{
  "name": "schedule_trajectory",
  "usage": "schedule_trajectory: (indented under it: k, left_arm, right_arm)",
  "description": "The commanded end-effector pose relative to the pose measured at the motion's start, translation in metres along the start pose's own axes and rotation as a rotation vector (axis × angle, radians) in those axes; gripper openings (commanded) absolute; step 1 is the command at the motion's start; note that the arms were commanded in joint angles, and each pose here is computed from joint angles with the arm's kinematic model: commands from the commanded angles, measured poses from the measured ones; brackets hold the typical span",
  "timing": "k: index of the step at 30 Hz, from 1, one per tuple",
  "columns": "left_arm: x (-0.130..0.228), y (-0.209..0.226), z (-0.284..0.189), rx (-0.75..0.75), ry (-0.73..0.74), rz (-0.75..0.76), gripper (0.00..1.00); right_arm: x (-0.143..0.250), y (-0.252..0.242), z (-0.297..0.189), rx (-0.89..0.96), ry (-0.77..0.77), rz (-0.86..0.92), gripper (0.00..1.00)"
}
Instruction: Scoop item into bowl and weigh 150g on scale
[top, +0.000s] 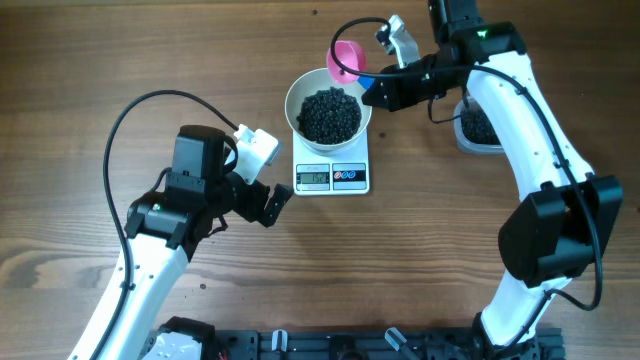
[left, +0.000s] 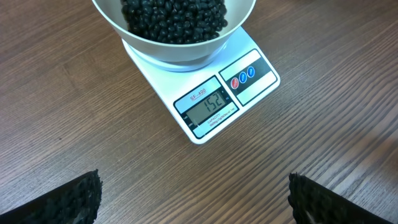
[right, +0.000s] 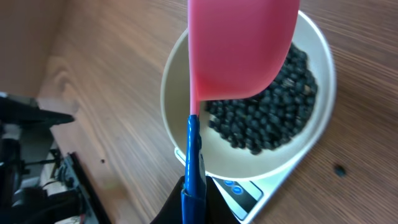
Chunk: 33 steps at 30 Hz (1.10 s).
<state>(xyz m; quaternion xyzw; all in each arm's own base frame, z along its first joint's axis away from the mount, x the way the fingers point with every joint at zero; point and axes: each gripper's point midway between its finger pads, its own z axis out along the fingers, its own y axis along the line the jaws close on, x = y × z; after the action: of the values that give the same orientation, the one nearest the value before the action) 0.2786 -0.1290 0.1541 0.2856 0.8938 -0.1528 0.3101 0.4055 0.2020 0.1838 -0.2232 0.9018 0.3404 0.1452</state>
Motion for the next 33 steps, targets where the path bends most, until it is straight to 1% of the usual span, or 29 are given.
schedule_trajectory:
  k: [1, 7, 16, 26, 28, 33]
  left_arm:
    - [0.004, -0.004, 0.004, 0.021, 0.010, 0.000, 1.00]
    - [0.004, -0.004, 0.004, 0.021, 0.010, 0.000, 1.00]
    - [0.004, -0.004, 0.004, 0.021, 0.010, 0.000, 1.00]
    - [0.004, -0.004, 0.004, 0.021, 0.010, 0.000, 1.00]
    - [0.004, -0.004, 0.004, 0.021, 0.010, 0.000, 1.00]
    - [0.004, -0.004, 0.004, 0.021, 0.010, 0.000, 1.00]
  right_arm:
    - [-0.004, -0.004, -0.005, 0.147, 0.001, -0.030, 0.04]
    - [0.003, -0.013, 0.008, 0.333, 0.058, -0.074, 0.04]
    - [0.016, -0.024, 0.037, 0.499, 0.160, -0.139, 0.04]
    - [0.029, -0.032, 0.053, 0.644, 0.267, -0.254, 0.04]
    - [0.036, -0.033, 0.059, 0.647, 0.311, -0.287, 0.04]
    - [0.040, -0.035, 0.065, 0.656, 0.344, -0.314, 0.04]
